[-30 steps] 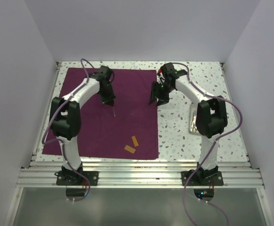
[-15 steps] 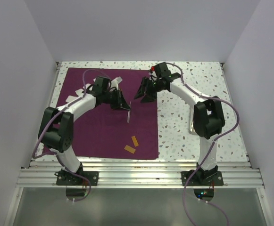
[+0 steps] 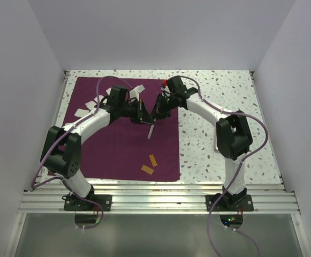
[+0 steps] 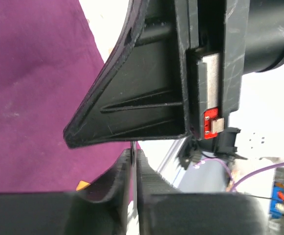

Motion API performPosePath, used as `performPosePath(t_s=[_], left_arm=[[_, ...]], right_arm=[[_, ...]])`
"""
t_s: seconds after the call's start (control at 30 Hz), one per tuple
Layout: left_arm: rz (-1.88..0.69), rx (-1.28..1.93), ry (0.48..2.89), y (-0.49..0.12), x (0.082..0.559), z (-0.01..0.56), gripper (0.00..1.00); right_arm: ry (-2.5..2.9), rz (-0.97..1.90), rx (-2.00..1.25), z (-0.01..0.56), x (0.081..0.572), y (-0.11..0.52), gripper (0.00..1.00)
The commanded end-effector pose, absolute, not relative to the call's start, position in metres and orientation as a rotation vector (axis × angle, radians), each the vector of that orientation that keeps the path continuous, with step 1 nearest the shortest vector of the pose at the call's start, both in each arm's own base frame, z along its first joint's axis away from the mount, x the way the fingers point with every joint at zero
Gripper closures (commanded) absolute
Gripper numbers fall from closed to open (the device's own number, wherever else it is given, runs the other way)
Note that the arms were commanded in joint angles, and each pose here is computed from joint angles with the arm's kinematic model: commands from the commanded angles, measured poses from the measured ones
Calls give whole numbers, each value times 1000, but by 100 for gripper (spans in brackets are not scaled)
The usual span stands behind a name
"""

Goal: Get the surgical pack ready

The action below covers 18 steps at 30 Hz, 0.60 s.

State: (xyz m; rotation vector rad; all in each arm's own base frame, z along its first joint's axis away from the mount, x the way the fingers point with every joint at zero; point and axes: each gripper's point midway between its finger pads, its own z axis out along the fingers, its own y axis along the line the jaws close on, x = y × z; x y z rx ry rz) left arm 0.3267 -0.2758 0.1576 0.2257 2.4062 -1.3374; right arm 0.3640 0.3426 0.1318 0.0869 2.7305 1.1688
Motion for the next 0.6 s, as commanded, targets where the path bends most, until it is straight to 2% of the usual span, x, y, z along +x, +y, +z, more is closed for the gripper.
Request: performPosePath(t_s=[0.0,0.1,0.17,0.37,0.43,0.47,0.57], left_arm=[[-1349,262,2320,-276,331,184,85],[-1278,221,2376,-266,328,176,57],[-1226,160,2431,-254,326,167,48],[-1126,19,2588,-233,299,138,49],[-1078,-50,2636,-225,290,123,51],[-1071,-94,2646,-223,288,120,56],[-1042,-155,2687,-217,276,107,55]], right_arm=[[2753,1091,74,137,350,329,100],[2787,843,105,127,360,285,100],[2827,600,147,119,367,229,100],[2824,-194,208,128,375,50,100],[2802,-321,249,132,373,14,100],[2787,-371,287,131,375,-11,100],[2753,-447,364,128,377,-42,100]])
